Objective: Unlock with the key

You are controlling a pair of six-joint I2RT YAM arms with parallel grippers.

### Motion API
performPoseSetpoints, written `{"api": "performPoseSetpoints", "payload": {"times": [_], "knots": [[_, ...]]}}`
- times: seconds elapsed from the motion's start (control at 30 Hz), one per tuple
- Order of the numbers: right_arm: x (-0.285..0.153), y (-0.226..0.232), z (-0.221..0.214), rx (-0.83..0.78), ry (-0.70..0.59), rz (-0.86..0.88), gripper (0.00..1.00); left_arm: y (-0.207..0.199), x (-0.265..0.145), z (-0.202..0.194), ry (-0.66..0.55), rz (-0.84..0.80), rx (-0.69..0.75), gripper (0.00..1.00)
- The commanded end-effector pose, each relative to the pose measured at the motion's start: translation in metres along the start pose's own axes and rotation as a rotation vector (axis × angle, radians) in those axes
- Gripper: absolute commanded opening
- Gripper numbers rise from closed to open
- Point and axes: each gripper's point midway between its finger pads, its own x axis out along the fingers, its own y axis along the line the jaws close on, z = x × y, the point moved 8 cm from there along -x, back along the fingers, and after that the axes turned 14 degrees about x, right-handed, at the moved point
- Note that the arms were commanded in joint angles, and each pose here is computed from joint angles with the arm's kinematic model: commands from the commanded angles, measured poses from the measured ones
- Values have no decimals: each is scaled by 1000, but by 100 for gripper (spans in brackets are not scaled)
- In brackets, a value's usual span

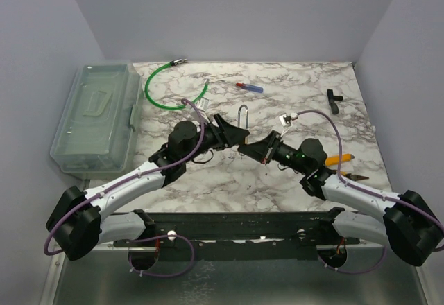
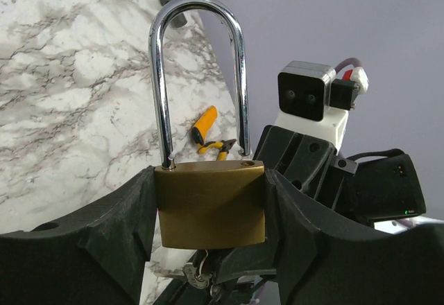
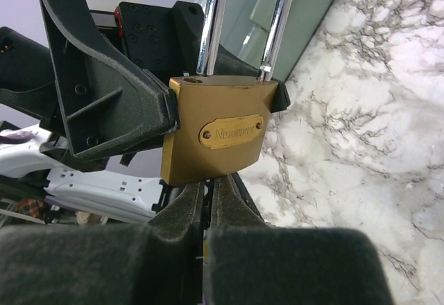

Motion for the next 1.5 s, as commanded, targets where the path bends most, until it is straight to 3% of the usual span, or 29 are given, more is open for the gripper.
{"api": "performPoseSetpoints", "payload": {"times": [0.0, 0.23, 0.5, 0.87, 1.13, 1.47], "knots": [[7, 65, 14, -109, 3, 249, 0, -43, -15, -22, 171, -293, 14, 0], [10, 57, 19, -161, 14, 95, 4, -34, -8, -21, 132, -194, -38, 0], [-3, 46, 26, -289, -12, -136, 39, -16, 8, -16, 81, 26, -117, 0], [-16, 33, 33, -314, -70, -330, 70, 4, 22, -18, 18, 189, -216, 0], [-12, 8, 34, -212, -122, -452, 73, 17, 23, -22, -27, 268, -263, 0], [-2, -7, 31, -183, -110, -463, 62, 20, 21, -19, -79, 304, -296, 0]]}}
